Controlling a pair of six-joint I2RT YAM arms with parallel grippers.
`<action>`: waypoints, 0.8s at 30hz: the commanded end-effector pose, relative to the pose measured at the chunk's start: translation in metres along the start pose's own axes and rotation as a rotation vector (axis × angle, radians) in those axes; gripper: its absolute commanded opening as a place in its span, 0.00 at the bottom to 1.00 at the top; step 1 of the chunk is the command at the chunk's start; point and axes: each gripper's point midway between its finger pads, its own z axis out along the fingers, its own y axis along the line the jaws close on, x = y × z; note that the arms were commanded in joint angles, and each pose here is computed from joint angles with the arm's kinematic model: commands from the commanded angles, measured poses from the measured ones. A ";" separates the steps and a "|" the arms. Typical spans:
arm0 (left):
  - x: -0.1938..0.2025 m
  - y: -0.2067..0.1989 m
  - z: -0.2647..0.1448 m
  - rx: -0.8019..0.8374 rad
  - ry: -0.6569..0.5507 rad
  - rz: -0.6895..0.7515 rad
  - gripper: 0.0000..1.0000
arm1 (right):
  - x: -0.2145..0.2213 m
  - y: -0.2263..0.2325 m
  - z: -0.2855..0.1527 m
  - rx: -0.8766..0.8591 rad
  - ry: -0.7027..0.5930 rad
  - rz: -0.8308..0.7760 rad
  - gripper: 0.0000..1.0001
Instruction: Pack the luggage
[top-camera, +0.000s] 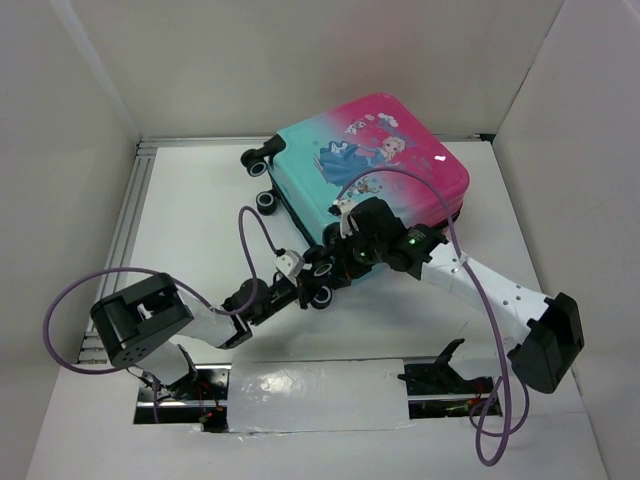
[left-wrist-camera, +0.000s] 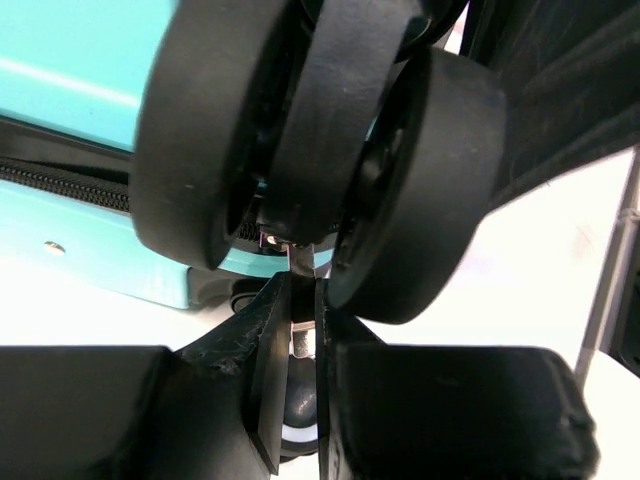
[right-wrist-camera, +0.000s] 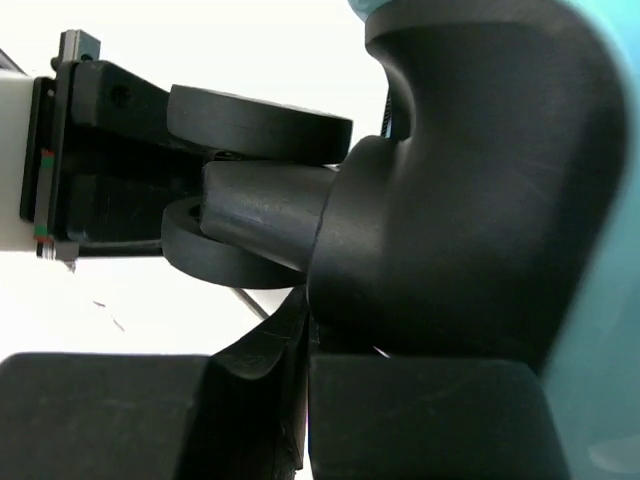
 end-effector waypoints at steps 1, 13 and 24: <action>-0.033 -0.062 -0.006 0.220 -0.166 -0.010 0.00 | -0.070 -0.002 0.016 0.040 -0.209 -0.007 0.00; -0.026 -0.097 0.001 0.238 -0.221 0.032 0.00 | -0.118 0.012 0.041 0.084 -0.289 -0.018 0.00; -0.039 -0.092 0.003 0.175 -0.292 -0.025 0.00 | -0.151 0.013 0.052 0.095 -0.323 -0.033 0.00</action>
